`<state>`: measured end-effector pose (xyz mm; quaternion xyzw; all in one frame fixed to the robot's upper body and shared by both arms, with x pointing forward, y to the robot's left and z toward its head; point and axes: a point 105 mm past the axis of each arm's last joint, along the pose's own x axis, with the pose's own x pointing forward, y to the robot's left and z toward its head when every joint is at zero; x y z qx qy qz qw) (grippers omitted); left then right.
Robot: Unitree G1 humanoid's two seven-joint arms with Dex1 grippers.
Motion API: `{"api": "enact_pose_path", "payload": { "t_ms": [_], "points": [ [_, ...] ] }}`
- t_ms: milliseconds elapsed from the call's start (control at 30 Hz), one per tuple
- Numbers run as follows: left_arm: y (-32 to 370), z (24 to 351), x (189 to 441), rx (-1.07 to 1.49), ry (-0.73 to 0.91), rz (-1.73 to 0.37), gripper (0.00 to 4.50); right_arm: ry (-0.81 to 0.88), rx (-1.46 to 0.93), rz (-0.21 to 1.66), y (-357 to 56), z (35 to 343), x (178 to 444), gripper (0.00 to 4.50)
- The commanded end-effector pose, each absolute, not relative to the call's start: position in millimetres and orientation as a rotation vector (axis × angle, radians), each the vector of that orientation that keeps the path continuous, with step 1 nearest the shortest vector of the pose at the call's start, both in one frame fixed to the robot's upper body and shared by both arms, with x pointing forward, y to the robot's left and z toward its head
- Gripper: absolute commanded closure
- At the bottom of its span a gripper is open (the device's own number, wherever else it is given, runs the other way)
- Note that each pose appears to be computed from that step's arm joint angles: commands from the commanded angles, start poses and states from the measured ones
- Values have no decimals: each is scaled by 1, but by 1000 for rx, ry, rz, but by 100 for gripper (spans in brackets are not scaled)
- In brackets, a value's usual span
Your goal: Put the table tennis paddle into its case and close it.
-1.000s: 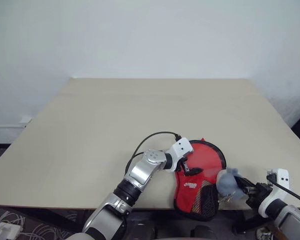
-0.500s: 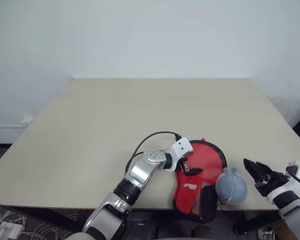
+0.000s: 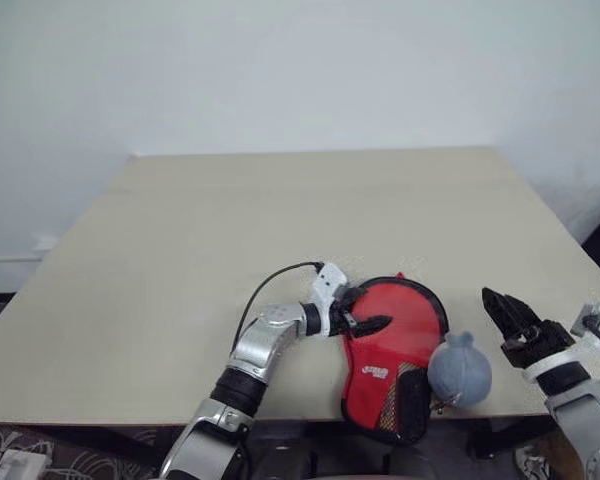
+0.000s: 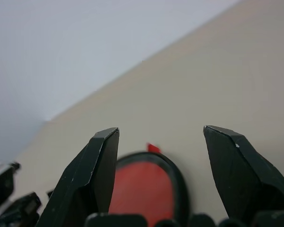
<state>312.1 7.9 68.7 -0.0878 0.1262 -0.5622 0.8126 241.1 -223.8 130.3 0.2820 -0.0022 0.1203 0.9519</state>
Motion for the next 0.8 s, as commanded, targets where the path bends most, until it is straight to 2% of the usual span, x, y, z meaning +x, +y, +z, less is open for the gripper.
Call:
{"api": "enact_pose_path", "payload": {
  "t_ms": [33,200,367,500,533,667,800],
  "points": [
    [21,121,321,-214,132,-1235,0,-123,581,344,-221,165,246,143],
    [65,139,311,-87,118,-1263,0,-178,525,554,-202,199,255,143],
    [115,140,299,7,183,-1191,0,-150,472,706,-195,202,262,143],
    [144,128,283,34,254,-1113,0,-131,466,760,-194,198,271,18],
    [150,126,277,31,274,-1102,0,-132,478,789,-191,200,271,3],
    [165,117,258,50,332,-1060,0,-106,471,846,-185,197,275,3],
    [164,113,255,49,333,-1016,0,-111,462,857,-183,197,285,3]
  ]
}}
